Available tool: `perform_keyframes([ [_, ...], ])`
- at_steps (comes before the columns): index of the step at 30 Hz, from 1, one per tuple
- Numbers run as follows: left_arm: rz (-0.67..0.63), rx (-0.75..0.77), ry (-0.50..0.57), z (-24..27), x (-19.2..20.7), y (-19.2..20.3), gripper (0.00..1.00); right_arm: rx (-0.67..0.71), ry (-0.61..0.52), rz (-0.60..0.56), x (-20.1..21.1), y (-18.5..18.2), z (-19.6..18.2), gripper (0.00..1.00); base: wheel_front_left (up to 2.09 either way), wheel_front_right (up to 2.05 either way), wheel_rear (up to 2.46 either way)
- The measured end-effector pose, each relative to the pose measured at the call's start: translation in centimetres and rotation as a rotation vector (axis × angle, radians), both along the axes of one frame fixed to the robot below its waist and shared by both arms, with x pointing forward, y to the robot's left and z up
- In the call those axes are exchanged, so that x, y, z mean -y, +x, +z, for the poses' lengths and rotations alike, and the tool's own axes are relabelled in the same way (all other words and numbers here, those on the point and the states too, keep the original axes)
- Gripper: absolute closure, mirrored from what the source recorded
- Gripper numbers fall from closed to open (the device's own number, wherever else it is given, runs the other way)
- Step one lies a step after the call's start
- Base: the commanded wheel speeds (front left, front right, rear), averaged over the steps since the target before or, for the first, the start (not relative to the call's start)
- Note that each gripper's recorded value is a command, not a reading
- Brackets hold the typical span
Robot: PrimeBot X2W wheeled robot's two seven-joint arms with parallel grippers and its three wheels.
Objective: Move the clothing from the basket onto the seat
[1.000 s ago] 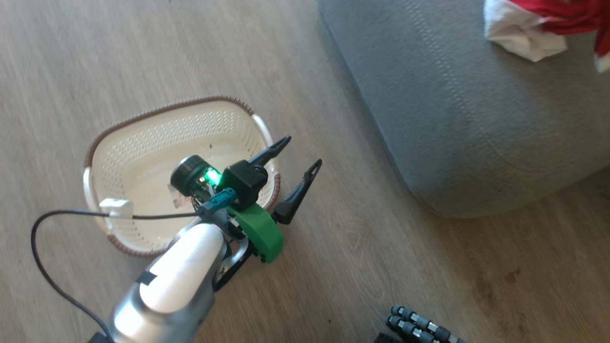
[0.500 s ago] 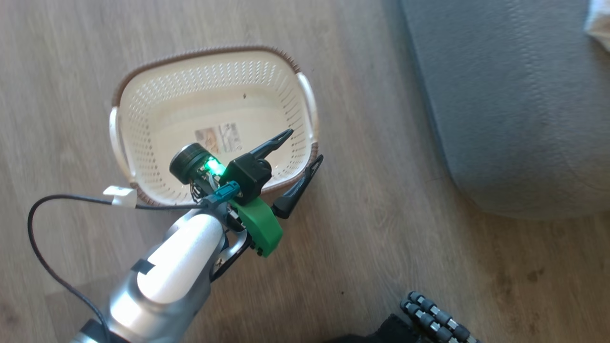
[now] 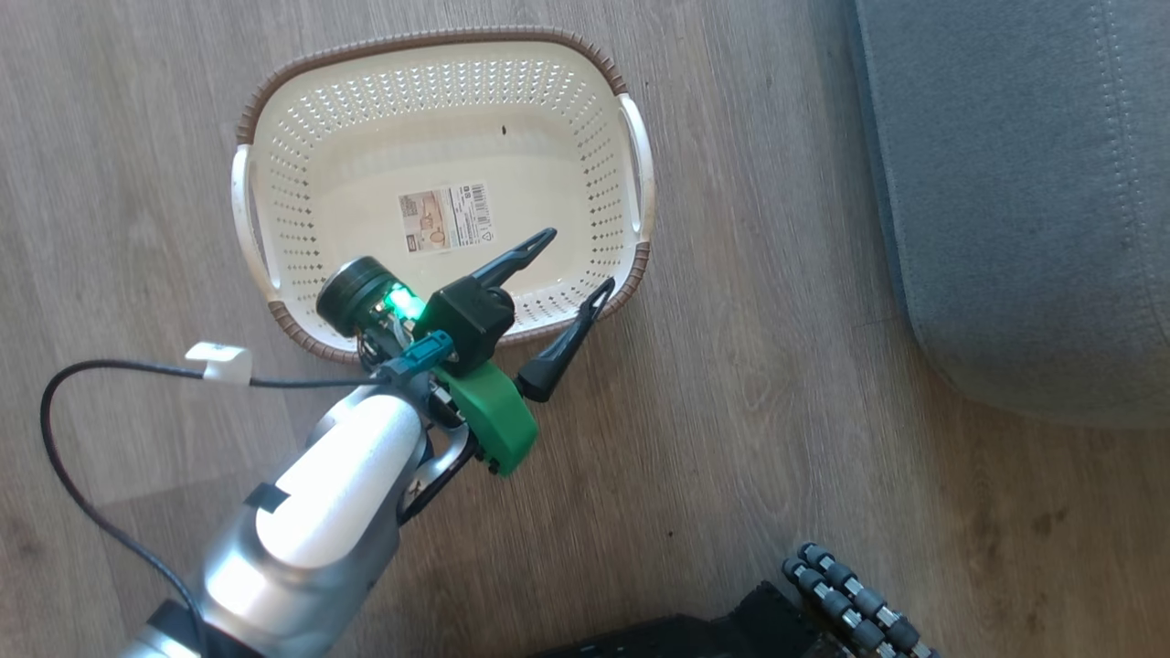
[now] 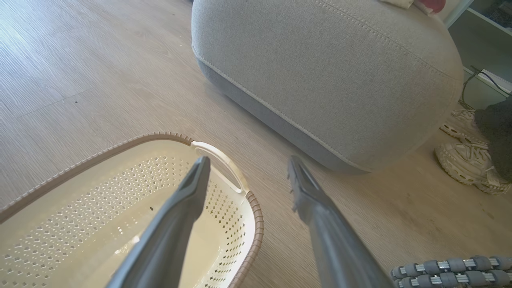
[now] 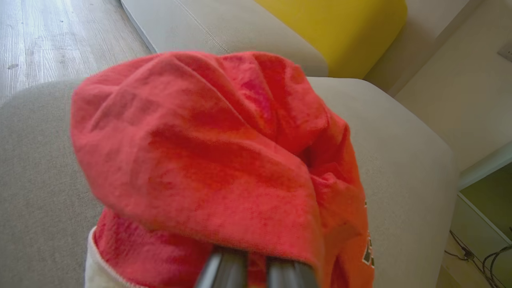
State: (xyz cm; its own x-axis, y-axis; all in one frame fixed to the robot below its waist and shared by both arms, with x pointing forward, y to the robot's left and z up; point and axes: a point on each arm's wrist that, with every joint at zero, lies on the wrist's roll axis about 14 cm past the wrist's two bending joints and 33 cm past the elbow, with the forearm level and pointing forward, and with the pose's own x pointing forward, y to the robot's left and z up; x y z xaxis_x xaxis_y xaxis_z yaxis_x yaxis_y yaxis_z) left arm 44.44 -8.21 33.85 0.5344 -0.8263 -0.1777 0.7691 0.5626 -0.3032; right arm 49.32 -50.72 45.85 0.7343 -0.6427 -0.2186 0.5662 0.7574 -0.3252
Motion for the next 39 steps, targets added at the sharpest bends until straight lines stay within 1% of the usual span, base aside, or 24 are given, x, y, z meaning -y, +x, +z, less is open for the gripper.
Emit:
perform_keyframes([
  [1,0.0,0.0,0.0,0.0,0.0,0.0,0.0,0.0,0.0,0.0,0.0,0.0,0.0,0.0,0.0,0.0,0.0],
  [5,0.005,0.011,0.002,0.5,0.0,0.3,0.0,-0.024,0.034,0.003,-0.5,-1.9,-2.2,0.0,0.0,0.0,0.0],
  [10,0.028,0.033,-0.002,1.6,-0.2,0.8,0.0,-0.089,0.071,0.029,-1.7,-4.1,-4.5,0.0,0.0,0.0,0.0],
  [16,0.071,0.062,-0.015,3.7,-0.7,1.5,0.0,-0.078,0.068,0.096,-3.4,-5.3,-4.5,0.0,0.0,0.0,0.0],
  [21,0.129,0.074,-0.022,5.4,-1.8,1.4,0.0,-0.065,0.112,0.202,-7.3,-6.1,-5.6,0.0,0.0,0.0,0.0],
  [26,0.211,0.074,-0.012,6.5,-4.0,1.1,0.0,-0.01,0.16,0.325,-12.0,-5.3,-5.5,0.0,0.0,0.0,0.0],
  [32,0.339,0.089,-0.001,8.2,-7.8,0.9,0.0,0.104,0.223,0.497,-19.2,-2.7,-3.7,0.0,0.0,0.0,0.0],
  [39,0.517,0.1,0.012,9.7,-13.2,-0.2,0.0,0.201,0.278,0.651,-26.3,-2.0,-1.5,0.0,0.0,0.0,0.0],
])
